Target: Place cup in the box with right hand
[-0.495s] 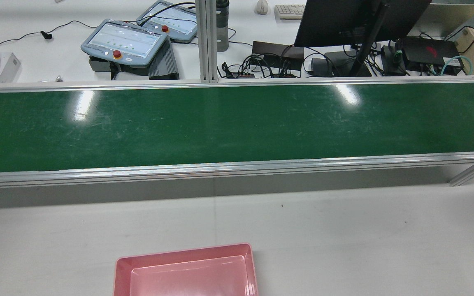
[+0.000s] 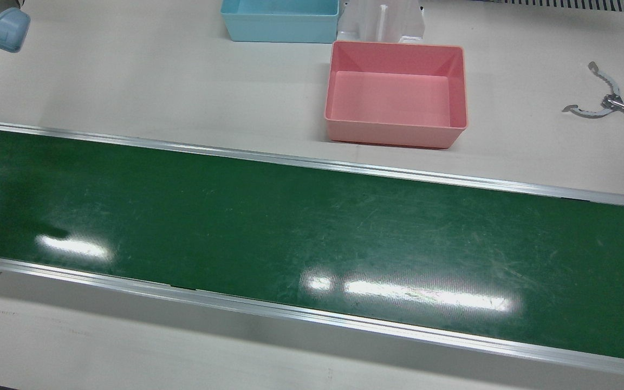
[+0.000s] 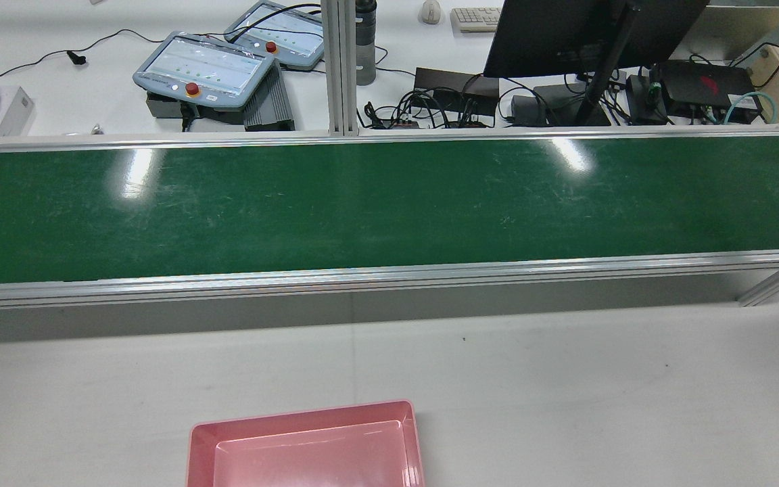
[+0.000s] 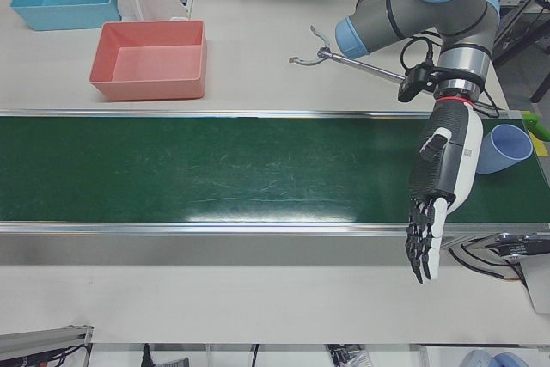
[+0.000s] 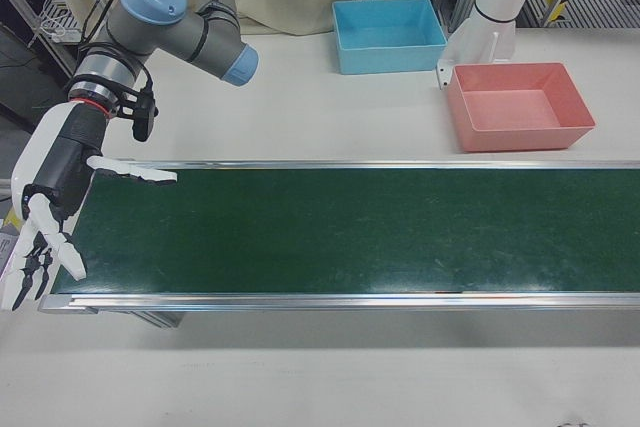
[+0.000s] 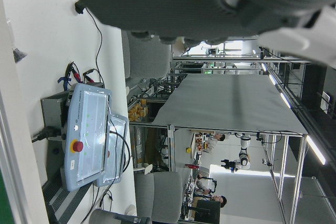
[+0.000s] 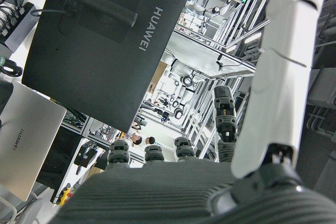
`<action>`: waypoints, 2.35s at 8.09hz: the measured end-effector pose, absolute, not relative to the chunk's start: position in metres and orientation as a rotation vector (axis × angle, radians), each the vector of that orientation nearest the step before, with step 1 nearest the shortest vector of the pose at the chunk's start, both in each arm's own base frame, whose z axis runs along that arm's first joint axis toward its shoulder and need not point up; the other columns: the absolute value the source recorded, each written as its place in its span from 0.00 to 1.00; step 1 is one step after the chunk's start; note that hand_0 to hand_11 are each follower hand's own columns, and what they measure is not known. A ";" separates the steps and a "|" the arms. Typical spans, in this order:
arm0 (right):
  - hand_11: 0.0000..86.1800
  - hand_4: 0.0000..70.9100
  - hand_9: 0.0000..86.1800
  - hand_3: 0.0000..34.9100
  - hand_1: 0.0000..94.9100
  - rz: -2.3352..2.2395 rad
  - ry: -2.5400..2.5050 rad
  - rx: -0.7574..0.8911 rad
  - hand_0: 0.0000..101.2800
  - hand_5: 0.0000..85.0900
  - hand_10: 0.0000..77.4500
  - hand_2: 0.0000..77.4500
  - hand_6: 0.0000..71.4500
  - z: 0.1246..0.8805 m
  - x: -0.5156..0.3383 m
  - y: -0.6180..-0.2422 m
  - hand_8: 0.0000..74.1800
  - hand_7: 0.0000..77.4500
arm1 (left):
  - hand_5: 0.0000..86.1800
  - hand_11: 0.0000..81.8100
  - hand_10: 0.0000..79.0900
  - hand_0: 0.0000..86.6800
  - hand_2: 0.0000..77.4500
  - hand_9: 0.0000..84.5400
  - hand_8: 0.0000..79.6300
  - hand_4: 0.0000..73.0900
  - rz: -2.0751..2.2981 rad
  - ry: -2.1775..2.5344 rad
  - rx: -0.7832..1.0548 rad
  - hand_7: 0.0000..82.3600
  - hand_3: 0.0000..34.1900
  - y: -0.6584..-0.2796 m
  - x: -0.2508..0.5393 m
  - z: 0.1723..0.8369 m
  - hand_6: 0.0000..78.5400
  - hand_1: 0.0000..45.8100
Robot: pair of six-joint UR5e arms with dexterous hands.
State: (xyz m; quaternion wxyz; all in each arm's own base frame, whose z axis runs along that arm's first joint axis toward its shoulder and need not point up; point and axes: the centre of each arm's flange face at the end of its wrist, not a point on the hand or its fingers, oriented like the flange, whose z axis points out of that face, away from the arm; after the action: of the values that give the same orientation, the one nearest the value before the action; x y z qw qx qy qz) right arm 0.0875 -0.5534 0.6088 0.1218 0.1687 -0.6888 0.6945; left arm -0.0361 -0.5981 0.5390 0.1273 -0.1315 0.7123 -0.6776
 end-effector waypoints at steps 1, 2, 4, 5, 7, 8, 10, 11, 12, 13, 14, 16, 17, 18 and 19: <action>0.09 0.17 0.05 0.30 0.18 2.028 -2.018 0.475 0.58 0.09 0.06 0.01 0.07 0.609 0.083 -0.555 0.03 0.11 | 0.00 0.00 0.00 0.00 0.01 0.00 0.00 0.00 -1.971 2.073 -0.383 0.00 0.00 -0.598 -0.036 0.539 0.00 0.01; 0.09 0.17 0.05 0.30 0.18 2.037 -2.037 0.436 0.58 0.09 0.06 0.01 0.07 0.609 0.076 -0.557 0.03 0.11 | 0.00 0.00 0.00 0.00 0.01 0.00 0.00 0.00 -1.971 2.074 -0.382 0.00 0.00 -0.598 -0.036 0.539 0.00 0.01; 0.09 0.25 0.09 0.30 0.18 2.053 -2.073 0.355 0.58 0.10 0.06 0.06 0.07 0.607 0.061 -0.560 0.06 0.15 | 0.00 0.00 0.00 0.00 0.01 0.00 0.00 0.00 -1.970 2.075 -0.382 0.00 0.00 -0.598 -0.037 0.538 0.00 0.01; 0.09 0.26 0.09 0.30 0.16 2.055 -2.083 0.331 0.60 0.10 0.06 0.01 0.07 0.606 0.056 -0.561 0.06 0.18 | 0.00 0.00 0.00 0.00 0.01 0.00 0.00 0.00 -1.970 2.075 -0.382 0.00 0.00 -0.598 -0.036 0.538 0.00 0.01; 0.09 0.24 0.09 0.30 0.18 2.053 -2.091 0.302 0.60 0.08 0.06 0.01 0.07 0.605 0.045 -0.562 0.06 0.18 | 0.00 0.00 0.00 0.00 0.01 0.00 0.00 0.00 -1.972 2.073 -0.382 0.00 0.00 -0.598 -0.036 0.539 0.00 0.01; 0.08 0.24 0.08 0.30 0.18 2.054 -2.097 0.278 0.60 0.08 0.04 0.01 0.07 0.604 0.036 -0.563 0.04 0.12 | 0.00 0.00 0.00 0.00 0.01 0.00 0.00 0.00 -1.972 2.072 -0.383 0.00 0.00 -0.598 -0.036 0.539 0.00 0.01; 0.08 0.19 0.08 0.31 0.18 2.060 -2.121 0.187 0.60 0.08 0.04 0.01 0.07 0.602 0.006 -0.566 0.03 0.11 | 0.00 0.00 0.00 0.00 0.01 0.00 0.00 0.00 -1.972 2.073 -0.382 0.00 0.00 -0.598 -0.036 0.539 0.00 0.01; 0.08 0.19 0.08 0.30 0.18 2.054 -2.141 0.134 0.60 0.08 0.04 0.01 0.06 0.595 -0.020 -0.569 0.04 0.11 | 0.00 0.00 0.00 0.00 0.01 0.00 0.00 0.00 -1.972 2.073 -0.382 0.00 0.00 -0.598 -0.037 0.539 0.00 0.01; 0.09 0.19 0.11 0.30 0.20 2.037 -2.160 0.088 0.60 0.08 0.04 0.01 0.08 0.586 -0.052 -0.572 0.07 0.15 | 0.00 0.00 0.00 0.00 0.01 0.00 0.00 0.00 -1.972 2.074 -0.382 0.00 0.00 -0.598 -0.037 0.539 0.00 0.01; 0.09 0.25 0.06 0.30 0.18 2.015 -2.177 0.052 0.63 0.09 0.04 0.01 0.08 0.573 -0.078 -0.575 0.02 0.18 | 0.00 0.00 0.00 0.00 0.01 0.00 0.00 0.00 -1.971 2.074 -0.382 0.00 0.00 -0.598 -0.036 0.539 0.00 0.01; 0.08 0.25 0.11 0.30 0.17 2.002 -2.174 0.026 0.63 0.09 0.04 0.01 0.08 0.557 -0.095 -0.573 0.06 0.18 | 0.00 0.00 0.00 0.00 0.01 0.00 0.00 0.00 -1.970 2.075 -0.382 0.00 0.00 -0.598 -0.036 0.538 0.00 0.01; 0.08 0.21 0.09 0.30 0.18 2.020 -2.144 0.058 0.62 0.08 0.04 0.06 0.08 0.538 -0.110 -0.562 0.04 0.16 | 0.00 0.00 0.00 0.00 0.01 0.00 0.00 0.00 -1.970 2.075 -0.382 0.00 0.00 -0.598 -0.037 0.538 0.00 0.01; 0.08 0.24 0.07 0.30 0.20 2.031 -2.124 0.103 0.63 0.09 0.04 0.03 0.08 0.540 -0.113 -0.557 0.04 0.16 | 0.00 0.00 0.00 0.00 0.01 0.00 0.00 0.00 -1.970 2.075 -0.382 0.00 0.00 -0.598 -0.037 0.538 0.00 0.01; 0.08 0.21 0.04 0.30 0.20 2.037 -2.109 0.134 0.64 0.08 0.04 0.01 0.05 0.544 -0.121 -0.552 0.02 0.08 | 0.00 0.00 0.00 0.00 0.01 0.00 0.00 0.00 -1.970 2.075 -0.382 0.00 0.00 -0.598 -0.037 0.538 0.00 0.01; 0.08 0.21 0.04 0.30 0.18 2.039 -2.110 0.151 0.63 0.08 0.04 0.01 0.05 0.543 -0.127 -0.549 0.02 0.08 | 0.00 0.00 0.00 0.00 0.01 0.00 0.00 0.00 -1.970 2.076 -0.381 0.00 0.00 -0.598 -0.037 0.538 0.00 0.01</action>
State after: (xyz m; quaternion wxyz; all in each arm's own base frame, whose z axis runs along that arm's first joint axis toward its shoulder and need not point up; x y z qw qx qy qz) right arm -0.1268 -0.5492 0.5432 0.1015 0.0512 -0.7144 0.6904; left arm -0.0368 -0.5980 0.5378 0.1270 -0.1311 0.7133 -0.6767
